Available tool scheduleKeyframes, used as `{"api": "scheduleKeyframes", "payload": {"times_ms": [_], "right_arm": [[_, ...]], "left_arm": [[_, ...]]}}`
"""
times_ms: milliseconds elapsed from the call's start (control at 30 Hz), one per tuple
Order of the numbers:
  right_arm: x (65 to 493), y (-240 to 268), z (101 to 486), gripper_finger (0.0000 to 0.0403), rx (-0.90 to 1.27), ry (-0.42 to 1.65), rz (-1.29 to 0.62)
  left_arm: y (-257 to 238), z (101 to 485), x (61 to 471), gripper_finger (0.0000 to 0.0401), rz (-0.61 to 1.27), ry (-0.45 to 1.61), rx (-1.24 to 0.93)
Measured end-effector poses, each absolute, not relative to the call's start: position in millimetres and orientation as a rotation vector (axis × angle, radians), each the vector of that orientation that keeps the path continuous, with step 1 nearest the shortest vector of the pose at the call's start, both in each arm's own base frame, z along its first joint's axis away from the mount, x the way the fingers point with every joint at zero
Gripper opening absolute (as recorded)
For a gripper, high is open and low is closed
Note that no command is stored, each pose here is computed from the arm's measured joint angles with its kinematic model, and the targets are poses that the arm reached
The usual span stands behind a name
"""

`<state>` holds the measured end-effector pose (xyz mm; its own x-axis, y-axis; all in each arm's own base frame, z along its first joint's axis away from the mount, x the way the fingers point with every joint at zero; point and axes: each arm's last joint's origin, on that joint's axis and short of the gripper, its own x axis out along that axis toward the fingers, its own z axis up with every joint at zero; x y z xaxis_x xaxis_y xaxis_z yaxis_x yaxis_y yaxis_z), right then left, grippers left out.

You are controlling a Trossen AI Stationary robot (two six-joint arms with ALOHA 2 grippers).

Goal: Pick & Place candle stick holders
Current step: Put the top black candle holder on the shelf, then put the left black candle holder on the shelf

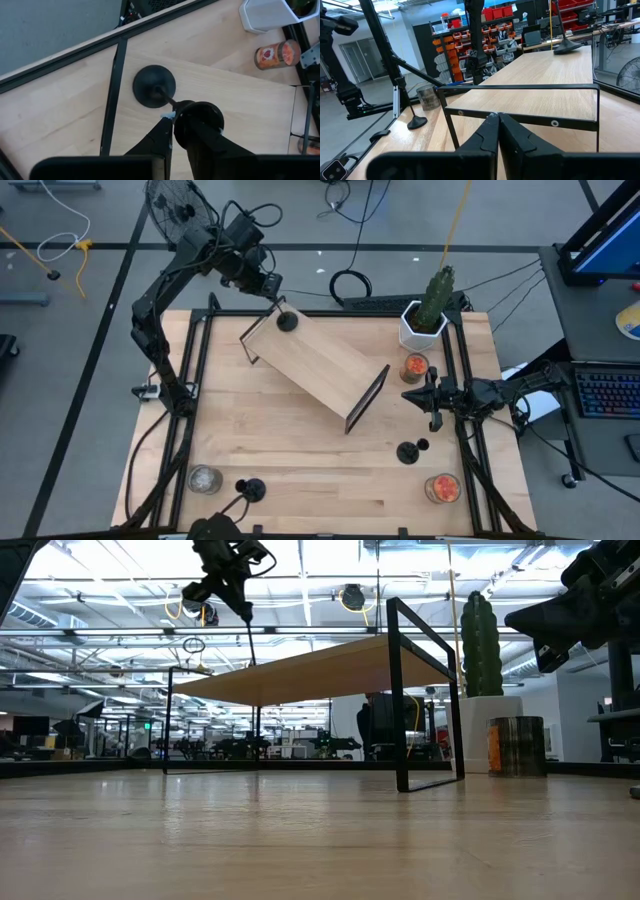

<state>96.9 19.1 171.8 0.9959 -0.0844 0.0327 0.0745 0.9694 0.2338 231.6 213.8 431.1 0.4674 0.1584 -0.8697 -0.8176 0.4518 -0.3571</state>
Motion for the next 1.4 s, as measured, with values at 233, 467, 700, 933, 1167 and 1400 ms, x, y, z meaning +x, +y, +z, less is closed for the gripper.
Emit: {"api": "scheduleKeyframes", "payload": {"times_ms": [233, 467, 700, 933, 1167, 1400], "right_arm": [[97, 19, 172, 0.0004, 0.234, -0.042, -0.080], [97, 19, 172, 0.0004, 0.234, -0.042, -0.080], [97, 19, 172, 0.0004, 0.234, -0.042, -0.080], [97, 19, 172, 0.0004, 0.234, -0.042, -0.080], [97, 19, 172, 0.0004, 0.211, -0.041, -0.081], [97, 19, 172, 0.0004, 0.181, -0.040, -0.083]], "left_arm": [[218, 433, 231, 0.0051, 0.718, 0.842, -0.888], [223, 435, 232, 0.0051, 0.708, 0.789, -0.884], [223, 443, 231, 0.0051, 0.659, 0.717, -0.879], [209, 466, 213, 0.0051, 0.538, 0.609, -0.899], [143, 499, 181, 0.0051, 0.314, 0.608, -0.759], [71, 517, 143, 0.0051, 0.229, 0.654, -0.663]]}}
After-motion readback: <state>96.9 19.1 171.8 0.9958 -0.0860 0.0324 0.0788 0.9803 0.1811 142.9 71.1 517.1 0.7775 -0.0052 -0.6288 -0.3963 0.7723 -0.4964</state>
